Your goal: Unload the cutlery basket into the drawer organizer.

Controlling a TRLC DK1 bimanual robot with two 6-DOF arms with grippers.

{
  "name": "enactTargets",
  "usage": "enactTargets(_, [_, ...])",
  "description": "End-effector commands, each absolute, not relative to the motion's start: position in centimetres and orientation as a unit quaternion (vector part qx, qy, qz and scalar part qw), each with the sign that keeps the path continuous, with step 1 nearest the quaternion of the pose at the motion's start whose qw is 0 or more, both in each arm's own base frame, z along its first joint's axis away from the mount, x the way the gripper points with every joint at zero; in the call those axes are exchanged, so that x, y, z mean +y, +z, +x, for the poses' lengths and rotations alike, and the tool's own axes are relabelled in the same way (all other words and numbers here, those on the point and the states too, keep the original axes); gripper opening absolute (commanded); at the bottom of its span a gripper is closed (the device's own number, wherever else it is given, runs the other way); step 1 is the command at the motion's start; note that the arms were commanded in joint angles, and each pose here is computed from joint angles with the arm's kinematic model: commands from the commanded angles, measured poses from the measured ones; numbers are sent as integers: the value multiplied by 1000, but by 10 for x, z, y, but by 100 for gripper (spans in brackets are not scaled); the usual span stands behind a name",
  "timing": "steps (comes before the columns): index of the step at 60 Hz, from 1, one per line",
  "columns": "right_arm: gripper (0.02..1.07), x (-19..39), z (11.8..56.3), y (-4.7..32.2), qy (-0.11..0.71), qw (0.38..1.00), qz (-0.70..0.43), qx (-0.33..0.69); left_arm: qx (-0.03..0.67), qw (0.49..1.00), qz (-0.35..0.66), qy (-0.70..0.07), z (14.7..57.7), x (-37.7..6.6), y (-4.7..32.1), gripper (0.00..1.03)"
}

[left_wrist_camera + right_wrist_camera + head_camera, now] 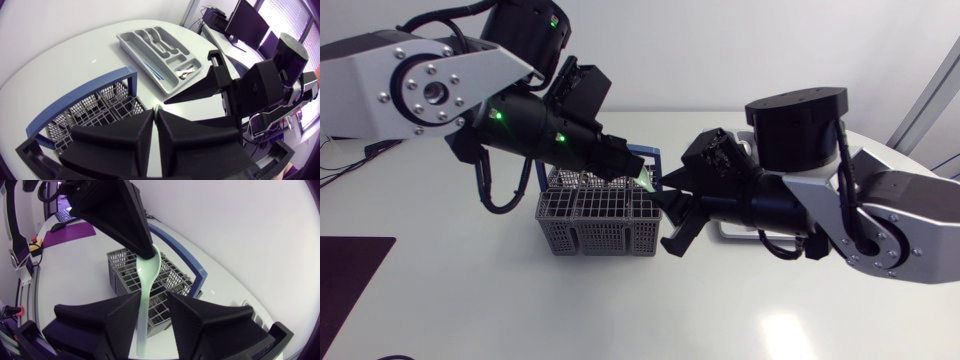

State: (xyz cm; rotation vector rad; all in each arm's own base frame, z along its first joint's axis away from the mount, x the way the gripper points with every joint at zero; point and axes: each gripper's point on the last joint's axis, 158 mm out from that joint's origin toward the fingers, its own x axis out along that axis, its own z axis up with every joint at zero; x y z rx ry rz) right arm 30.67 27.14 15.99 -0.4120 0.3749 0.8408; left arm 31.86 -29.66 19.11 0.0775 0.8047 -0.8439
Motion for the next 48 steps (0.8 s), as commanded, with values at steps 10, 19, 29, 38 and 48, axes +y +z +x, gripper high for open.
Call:
enactTargets(10, [15, 280, 304, 157, 407, 873, -191, 188, 363, 841, 18, -401, 318, -297, 210, 10])
enactTargets(19, [13, 282, 300, 155, 413, 869, -193, 189, 359, 844, 16, -399, 317, -294, 213, 10])
enactTargets(29, [8, 283, 298, 153, 416, 868, -195, 189, 358, 844, 15, -398, 317, -292, 212, 10])
enactTargets(38, [8, 283, 297, 151, 417, 867, -197, 190, 357, 845, 15, -399, 316, -292, 214, 10])
enactTargets(48, [8, 283, 292, 150, 423, 863, -200, 188, 353, 846, 14, -399, 317, -292, 216, 26])
